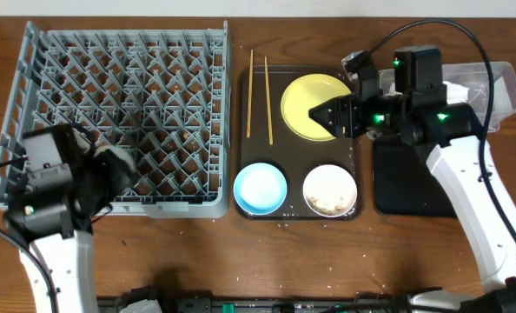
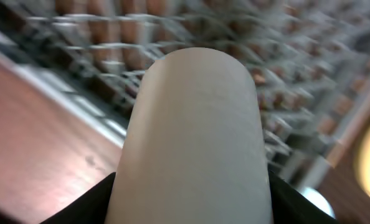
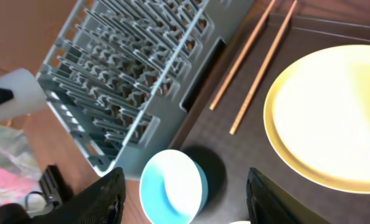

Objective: Sort waste into correct bins and load items into the dishwasher
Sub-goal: 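Place the white cup into the dish rack with the left gripper, then grasp the white bowl with the right gripper and lift it, then tip the white bowl over the black tray to dump the rice, then set the emptied white bowl back on the dark tray, then reach the left gripper to the chopsticks and grasp one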

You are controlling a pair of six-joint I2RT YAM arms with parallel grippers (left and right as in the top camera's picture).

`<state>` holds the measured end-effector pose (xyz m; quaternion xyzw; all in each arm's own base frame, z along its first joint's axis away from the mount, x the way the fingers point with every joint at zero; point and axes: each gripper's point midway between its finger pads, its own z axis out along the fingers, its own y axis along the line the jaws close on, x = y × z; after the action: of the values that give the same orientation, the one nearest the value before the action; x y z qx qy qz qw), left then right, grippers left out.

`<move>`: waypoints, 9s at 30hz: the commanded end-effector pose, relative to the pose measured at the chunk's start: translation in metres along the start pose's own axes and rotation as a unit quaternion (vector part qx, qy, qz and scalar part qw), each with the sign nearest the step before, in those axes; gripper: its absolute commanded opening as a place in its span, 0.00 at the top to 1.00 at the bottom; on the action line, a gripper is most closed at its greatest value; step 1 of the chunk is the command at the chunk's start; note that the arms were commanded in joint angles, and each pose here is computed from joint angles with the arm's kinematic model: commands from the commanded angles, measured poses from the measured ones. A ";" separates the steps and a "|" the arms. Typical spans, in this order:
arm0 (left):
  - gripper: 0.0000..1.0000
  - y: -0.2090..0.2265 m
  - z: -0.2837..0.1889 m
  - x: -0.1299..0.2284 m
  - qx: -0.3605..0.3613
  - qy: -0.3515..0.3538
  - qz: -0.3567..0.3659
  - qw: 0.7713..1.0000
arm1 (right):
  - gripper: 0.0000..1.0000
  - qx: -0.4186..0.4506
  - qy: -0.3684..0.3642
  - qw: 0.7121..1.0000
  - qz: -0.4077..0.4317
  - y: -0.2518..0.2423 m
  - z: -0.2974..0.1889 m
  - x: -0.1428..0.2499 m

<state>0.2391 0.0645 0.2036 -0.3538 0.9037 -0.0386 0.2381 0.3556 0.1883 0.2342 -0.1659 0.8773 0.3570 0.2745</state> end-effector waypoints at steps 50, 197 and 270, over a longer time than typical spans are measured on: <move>0.28 -0.126 -0.023 0.089 0.241 0.099 0.327 0.908 | 0.59 0.171 0.175 0.969 0.030 -0.012 0.039 0.094; 0.02 -0.105 -0.010 0.078 0.143 0.064 0.359 0.920 | 0.99 0.003 -0.047 0.993 0.109 -0.062 -0.031 0.102; 0.48 -0.316 0.198 0.088 0.107 0.080 0.363 0.922 | 0.01 0.409 -0.069 0.847 0.334 -0.187 -0.160 0.075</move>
<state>0.4621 -0.2079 0.0766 0.0222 0.9774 -0.0794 0.1946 0.3291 -0.0578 0.1791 0.2579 0.9361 -0.0033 0.2391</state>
